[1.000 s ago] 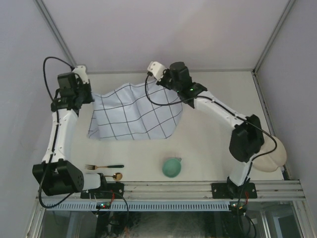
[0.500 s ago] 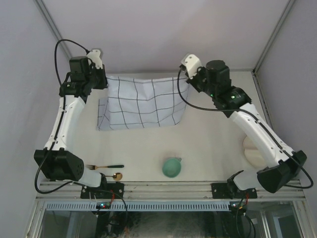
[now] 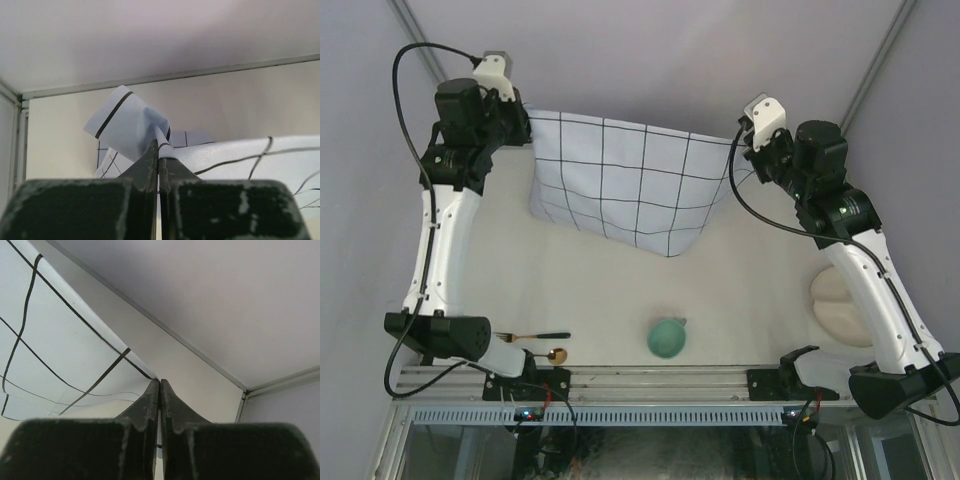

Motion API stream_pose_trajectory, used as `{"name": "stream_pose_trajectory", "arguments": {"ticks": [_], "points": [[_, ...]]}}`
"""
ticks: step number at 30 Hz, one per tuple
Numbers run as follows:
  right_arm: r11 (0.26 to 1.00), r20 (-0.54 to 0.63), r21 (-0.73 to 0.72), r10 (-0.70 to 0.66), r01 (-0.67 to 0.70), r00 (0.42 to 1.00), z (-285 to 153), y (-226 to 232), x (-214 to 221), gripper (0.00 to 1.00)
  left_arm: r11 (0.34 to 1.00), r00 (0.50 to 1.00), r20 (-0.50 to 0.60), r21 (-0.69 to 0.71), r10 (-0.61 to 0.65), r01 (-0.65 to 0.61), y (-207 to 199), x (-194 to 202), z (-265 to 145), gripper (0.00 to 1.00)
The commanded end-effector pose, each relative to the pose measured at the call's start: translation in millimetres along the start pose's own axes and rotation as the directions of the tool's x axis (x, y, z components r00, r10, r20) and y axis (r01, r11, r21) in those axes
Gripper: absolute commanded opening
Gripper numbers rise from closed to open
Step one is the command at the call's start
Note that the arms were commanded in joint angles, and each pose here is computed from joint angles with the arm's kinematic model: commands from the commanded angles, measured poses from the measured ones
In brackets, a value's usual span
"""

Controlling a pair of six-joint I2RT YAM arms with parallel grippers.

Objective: Set the dinner table for one person
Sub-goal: Flatten out the napkin at the center of the board.

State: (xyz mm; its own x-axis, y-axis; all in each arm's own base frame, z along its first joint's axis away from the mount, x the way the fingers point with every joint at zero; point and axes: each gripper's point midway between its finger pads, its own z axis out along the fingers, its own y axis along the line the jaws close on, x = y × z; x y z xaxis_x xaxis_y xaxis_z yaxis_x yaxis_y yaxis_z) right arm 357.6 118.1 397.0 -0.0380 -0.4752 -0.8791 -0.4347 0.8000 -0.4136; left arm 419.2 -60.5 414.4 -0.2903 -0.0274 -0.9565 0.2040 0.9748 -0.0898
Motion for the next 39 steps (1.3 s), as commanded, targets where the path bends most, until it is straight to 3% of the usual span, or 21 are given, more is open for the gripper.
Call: {"name": "stream_pose_trajectory", "arguments": {"ticks": [1,6,10,13,21,26,31,38,39], "points": [[0.998,0.004,0.043,0.050,-0.050,0.999,-11.6,-9.2,2.2,0.00,0.998,0.998,0.045,0.051,-0.038,0.036,-29.0,-22.8,13.9,0.00],[0.997,-0.003,0.014,0.078,-0.078,0.997,-7.1,-5.2,8.7,0.00,0.998,1.000,-0.019,0.055,-0.022,0.023,-34.6,0.5,28.6,0.00],[0.987,-0.072,-0.108,0.112,-0.120,0.991,11.7,26.4,30.4,0.00,0.999,0.996,-0.080,-0.007,0.032,-0.033,-16.8,48.8,29.7,0.00],[0.971,-0.177,-0.201,0.091,-0.126,0.980,28.2,60.5,57.7,0.00,0.995,0.987,-0.153,-0.070,0.054,-0.065,7.9,103.3,24.9,0.00],[0.896,-0.377,-0.415,-0.015,-0.155,0.926,29.1,141.8,131.8,0.00,0.970,0.949,-0.305,-0.243,-0.076,0.000,106.6,211.2,-7.8,0.00],[0.859,-0.475,-0.481,-0.089,-0.173,0.875,42.4,173.6,184.5,0.00,0.952,0.934,-0.329,-0.303,-0.137,0.033,141.5,232.8,-20.9,0.00],[0.838,-0.494,-0.517,-0.129,-0.171,0.860,76.2,201.8,219.2,0.00,0.940,0.932,-0.326,-0.339,-0.156,0.039,158.1,236.4,-25.1,0.00],[0.827,-0.434,-0.554,-0.190,-0.095,0.880,129.3,208.3,204.3,0.00,0.929,0.944,-0.304,-0.370,-0.132,0.011,166.7,224.0,-31.6,0.00],[0.834,-0.411,-0.548,-0.195,-0.070,0.891,140.2,203.1,195.1,0.04,0.925,0.947,-0.297,-0.380,-0.125,0.003,168.9,221.4,-32.4,0.00]]}}
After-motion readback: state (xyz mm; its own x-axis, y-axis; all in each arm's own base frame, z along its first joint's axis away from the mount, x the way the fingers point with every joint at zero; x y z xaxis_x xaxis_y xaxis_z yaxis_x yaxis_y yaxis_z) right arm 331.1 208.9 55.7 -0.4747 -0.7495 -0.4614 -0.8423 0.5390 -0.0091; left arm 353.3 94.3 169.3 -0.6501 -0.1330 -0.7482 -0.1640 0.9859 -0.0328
